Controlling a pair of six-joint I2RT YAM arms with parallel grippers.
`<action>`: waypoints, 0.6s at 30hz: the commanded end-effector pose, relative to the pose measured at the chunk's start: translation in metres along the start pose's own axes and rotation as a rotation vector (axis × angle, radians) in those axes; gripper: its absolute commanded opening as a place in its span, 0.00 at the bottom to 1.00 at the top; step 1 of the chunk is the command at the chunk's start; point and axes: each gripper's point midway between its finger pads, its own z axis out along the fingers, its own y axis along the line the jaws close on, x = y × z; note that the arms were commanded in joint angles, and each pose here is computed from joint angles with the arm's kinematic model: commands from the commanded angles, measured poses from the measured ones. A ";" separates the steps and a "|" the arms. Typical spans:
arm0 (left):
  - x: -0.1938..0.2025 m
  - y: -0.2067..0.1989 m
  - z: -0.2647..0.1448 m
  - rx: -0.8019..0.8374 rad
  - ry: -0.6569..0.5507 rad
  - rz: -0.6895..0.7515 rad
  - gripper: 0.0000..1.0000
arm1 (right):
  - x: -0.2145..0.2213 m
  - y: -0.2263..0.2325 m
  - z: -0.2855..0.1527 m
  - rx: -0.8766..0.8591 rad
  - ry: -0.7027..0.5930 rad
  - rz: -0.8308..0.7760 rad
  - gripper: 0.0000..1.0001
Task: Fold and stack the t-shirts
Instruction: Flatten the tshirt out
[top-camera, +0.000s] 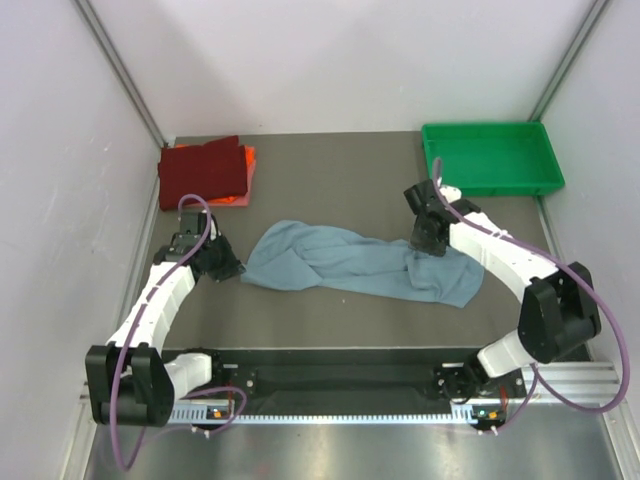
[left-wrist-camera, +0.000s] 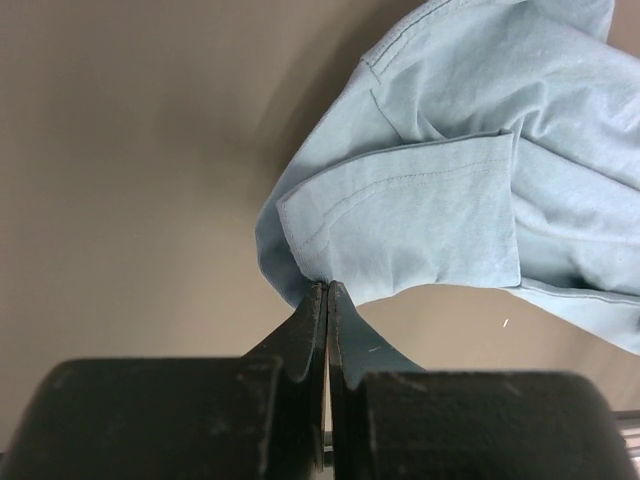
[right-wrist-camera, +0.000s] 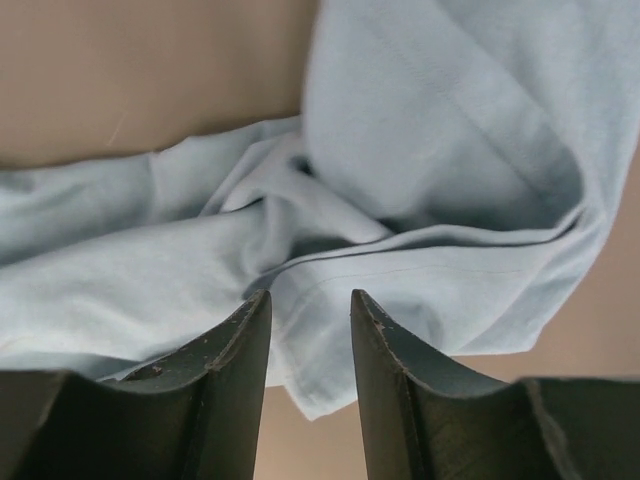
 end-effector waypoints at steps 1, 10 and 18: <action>-0.020 -0.014 -0.005 0.050 -0.068 0.031 0.00 | -0.013 0.017 -0.013 -0.014 -0.069 -0.043 0.38; -0.019 -0.014 -0.004 0.056 -0.062 0.042 0.00 | 0.007 0.036 -0.007 -0.033 -0.094 -0.161 0.35; -0.021 -0.016 -0.006 0.061 -0.070 0.045 0.00 | 0.016 0.025 0.008 0.047 -0.075 -0.202 0.34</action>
